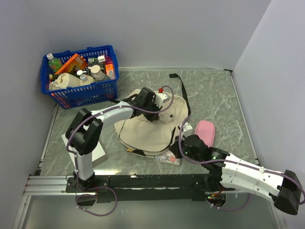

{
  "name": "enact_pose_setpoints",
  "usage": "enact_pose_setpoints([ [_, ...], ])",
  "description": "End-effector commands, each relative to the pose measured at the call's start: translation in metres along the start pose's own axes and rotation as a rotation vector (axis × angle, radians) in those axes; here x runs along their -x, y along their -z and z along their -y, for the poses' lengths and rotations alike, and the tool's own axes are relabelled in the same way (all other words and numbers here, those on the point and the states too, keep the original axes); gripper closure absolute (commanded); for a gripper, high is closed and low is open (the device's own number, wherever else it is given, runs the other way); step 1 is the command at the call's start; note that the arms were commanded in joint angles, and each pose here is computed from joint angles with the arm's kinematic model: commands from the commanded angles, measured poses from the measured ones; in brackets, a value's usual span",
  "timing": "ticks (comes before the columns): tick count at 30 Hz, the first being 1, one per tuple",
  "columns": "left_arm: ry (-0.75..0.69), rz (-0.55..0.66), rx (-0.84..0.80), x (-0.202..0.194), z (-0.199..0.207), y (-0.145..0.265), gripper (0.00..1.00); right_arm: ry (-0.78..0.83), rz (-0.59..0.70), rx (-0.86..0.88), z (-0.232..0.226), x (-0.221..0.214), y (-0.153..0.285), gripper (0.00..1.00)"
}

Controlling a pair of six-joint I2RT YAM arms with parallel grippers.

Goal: Pack the student bag
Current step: Unzip the student bag at the center of the board.

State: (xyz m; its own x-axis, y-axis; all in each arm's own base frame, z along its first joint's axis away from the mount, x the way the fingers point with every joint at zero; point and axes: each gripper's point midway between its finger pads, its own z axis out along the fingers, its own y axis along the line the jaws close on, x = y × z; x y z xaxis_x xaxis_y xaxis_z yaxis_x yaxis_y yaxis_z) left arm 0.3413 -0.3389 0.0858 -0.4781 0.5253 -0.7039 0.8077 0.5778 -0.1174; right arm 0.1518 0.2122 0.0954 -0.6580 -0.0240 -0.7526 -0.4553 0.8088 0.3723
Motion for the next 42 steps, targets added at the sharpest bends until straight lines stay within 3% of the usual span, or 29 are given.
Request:
enact_pose_setpoints([
  [1,-0.014,0.175,0.01,0.06,0.006,0.009,0.99,-0.02,0.009,0.052,-0.018,0.007,0.0,1.0],
  [3,-0.003,0.168,-0.032,0.058,0.016,0.01,0.99,-0.006,0.025,0.108,-0.032,0.014,-0.004,1.0],
  [4,-0.005,0.163,-0.047,0.056,0.021,0.01,0.96,-0.002,0.028,0.11,-0.037,0.021,-0.005,0.95],
  [5,-0.012,0.162,-0.051,0.056,0.023,0.01,0.9,0.007,-0.001,0.089,-0.035,0.017,-0.01,0.93],
  [6,-0.015,0.153,-0.049,0.052,0.022,0.009,0.77,0.012,-0.012,0.083,-0.035,0.017,-0.011,0.89],
  [7,-0.019,0.142,-0.046,0.048,0.021,0.011,0.71,0.013,-0.022,0.084,-0.036,0.016,-0.012,0.74],
  [9,-0.049,0.13,-0.031,0.044,0.018,0.014,0.56,0.004,-0.035,0.073,-0.034,0.013,-0.013,0.61],
  [10,-0.059,0.118,-0.026,0.042,0.017,0.02,0.52,0.005,-0.043,0.054,-0.031,0.012,-0.012,0.54],
  [13,-0.105,0.124,-0.021,0.042,0.016,0.035,0.4,-0.004,-0.048,0.028,-0.026,0.012,-0.006,0.45],
  [15,-0.138,0.129,-0.013,0.045,0.016,0.049,0.34,-0.009,-0.02,0.003,-0.021,0.02,0.001,0.41],
  [16,-0.16,0.132,-0.004,0.047,0.014,0.054,0.32,-0.014,0.0,-0.011,-0.019,0.027,0.009,0.34],
  [21,-0.205,0.126,0.009,0.059,0.011,0.093,0.3,-0.085,0.149,-0.098,0.004,0.071,0.035,0.19],
  [25,-0.285,0.143,-0.003,0.065,0.018,0.118,0.3,-0.166,0.206,-0.177,0.029,0.097,0.042,0.19],
  [31,-0.353,0.082,-0.177,0.053,0.061,0.137,0.33,-0.307,0.09,-0.382,0.086,0.088,0.02,0.19],
  [37,-0.563,-0.014,-0.392,0.014,0.126,0.125,0.29,-0.374,0.059,-0.369,0.103,0.086,-0.007,0.2],
  [42,-0.708,-0.057,-0.451,0.004,0.159,0.102,0.28,-0.401,0.094,-0.347,0.11,0.102,-0.018,0.2],
])
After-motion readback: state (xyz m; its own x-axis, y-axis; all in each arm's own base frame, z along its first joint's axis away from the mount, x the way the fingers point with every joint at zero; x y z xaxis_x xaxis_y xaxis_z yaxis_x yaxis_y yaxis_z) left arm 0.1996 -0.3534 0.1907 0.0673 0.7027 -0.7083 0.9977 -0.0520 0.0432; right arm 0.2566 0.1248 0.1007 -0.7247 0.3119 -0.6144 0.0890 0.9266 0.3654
